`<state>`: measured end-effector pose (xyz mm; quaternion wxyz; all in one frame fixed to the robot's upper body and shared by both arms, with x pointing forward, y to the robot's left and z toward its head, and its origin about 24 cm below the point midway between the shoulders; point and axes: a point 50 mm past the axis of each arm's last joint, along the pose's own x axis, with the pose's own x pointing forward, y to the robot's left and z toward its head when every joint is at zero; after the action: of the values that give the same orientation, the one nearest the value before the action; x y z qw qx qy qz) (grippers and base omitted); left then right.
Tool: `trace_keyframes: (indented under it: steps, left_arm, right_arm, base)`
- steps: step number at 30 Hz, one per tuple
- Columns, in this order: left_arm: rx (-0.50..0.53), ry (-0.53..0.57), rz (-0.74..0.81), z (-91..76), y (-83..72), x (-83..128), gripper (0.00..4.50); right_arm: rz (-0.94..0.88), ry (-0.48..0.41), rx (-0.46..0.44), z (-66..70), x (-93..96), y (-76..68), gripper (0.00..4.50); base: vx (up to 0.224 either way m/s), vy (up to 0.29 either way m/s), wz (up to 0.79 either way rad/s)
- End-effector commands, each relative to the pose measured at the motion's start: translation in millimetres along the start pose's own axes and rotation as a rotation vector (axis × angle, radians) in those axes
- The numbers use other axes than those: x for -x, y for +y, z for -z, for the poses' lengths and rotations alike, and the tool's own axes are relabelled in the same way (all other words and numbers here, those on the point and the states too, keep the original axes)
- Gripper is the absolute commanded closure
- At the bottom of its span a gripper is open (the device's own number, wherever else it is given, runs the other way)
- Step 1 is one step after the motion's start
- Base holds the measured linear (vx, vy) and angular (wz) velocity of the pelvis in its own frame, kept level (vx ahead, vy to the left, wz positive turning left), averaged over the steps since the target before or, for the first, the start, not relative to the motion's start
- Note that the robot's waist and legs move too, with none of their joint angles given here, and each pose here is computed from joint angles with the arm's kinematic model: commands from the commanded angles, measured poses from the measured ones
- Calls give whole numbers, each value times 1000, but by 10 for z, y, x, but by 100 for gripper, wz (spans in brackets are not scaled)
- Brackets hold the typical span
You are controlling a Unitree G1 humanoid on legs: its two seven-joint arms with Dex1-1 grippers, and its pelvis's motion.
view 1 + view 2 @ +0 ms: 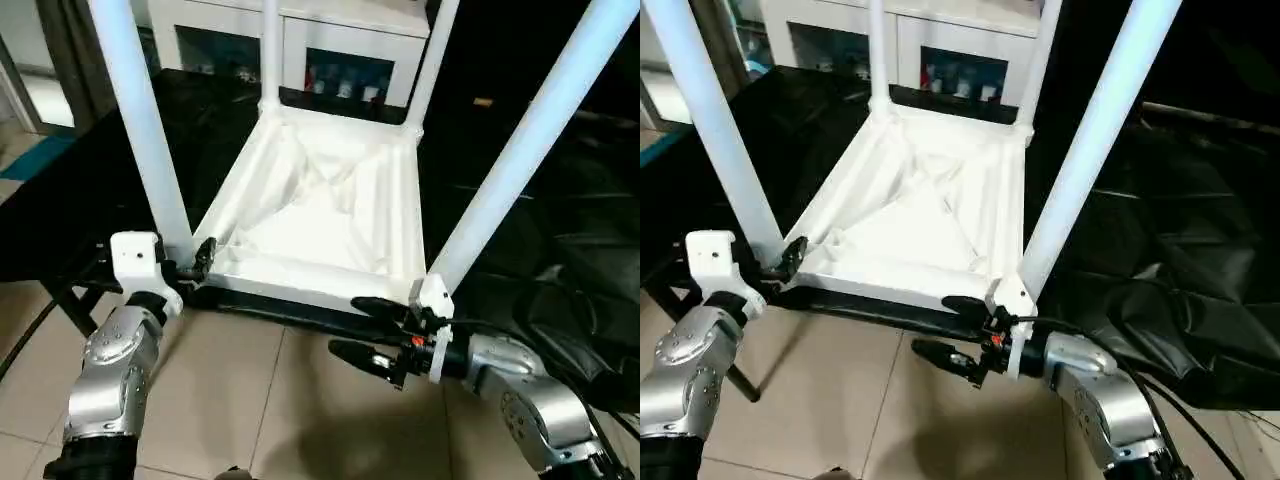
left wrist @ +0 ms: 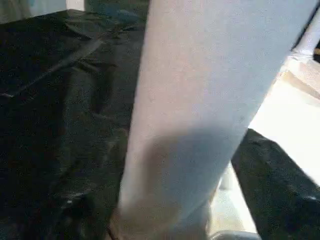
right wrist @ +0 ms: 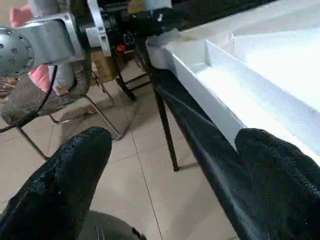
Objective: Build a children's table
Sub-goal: Flip table
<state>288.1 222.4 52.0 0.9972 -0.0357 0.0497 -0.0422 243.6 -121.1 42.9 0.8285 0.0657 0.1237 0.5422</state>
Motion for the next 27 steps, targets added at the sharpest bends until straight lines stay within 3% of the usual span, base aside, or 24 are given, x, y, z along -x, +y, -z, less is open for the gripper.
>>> trace_keyframes:
  steps: [1,13,17,21,25,26,27]
  left_arm:
    - [16,22,3,37,-81,11,121]
    - [114,7,9,1,-170,-4,203]
    - [143,7,17,-16,-226,-40,210]
    - [266,-20,20,-57,-323,-136,213]
    - [454,-80,74,-188,-491,-220,213]
    - [454,-80,74,-188,-491,-220,213]
    - [512,-93,113,-244,-596,-254,213]
  right_arm:
    - [-6,1,14,-26,38,-29,0]
    - [-30,5,3,8,25,-66,0]
    - [-56,5,2,0,13,-54,0]
    - [-36,-1,7,1,-5,-78,0]
    - [-18,-33,-9,-11,-22,-68,0]
    - [-18,-33,-9,-11,-22,-68,0]
    - [0,-47,-4,-7,-37,-52,0]
  base:
    - [0,0,0]
    - [0,0,0]
    - [0,0,0]
    - [0,0,0]
    - [0,0,0]
    - [0,0,0]
    - [0,0,0]
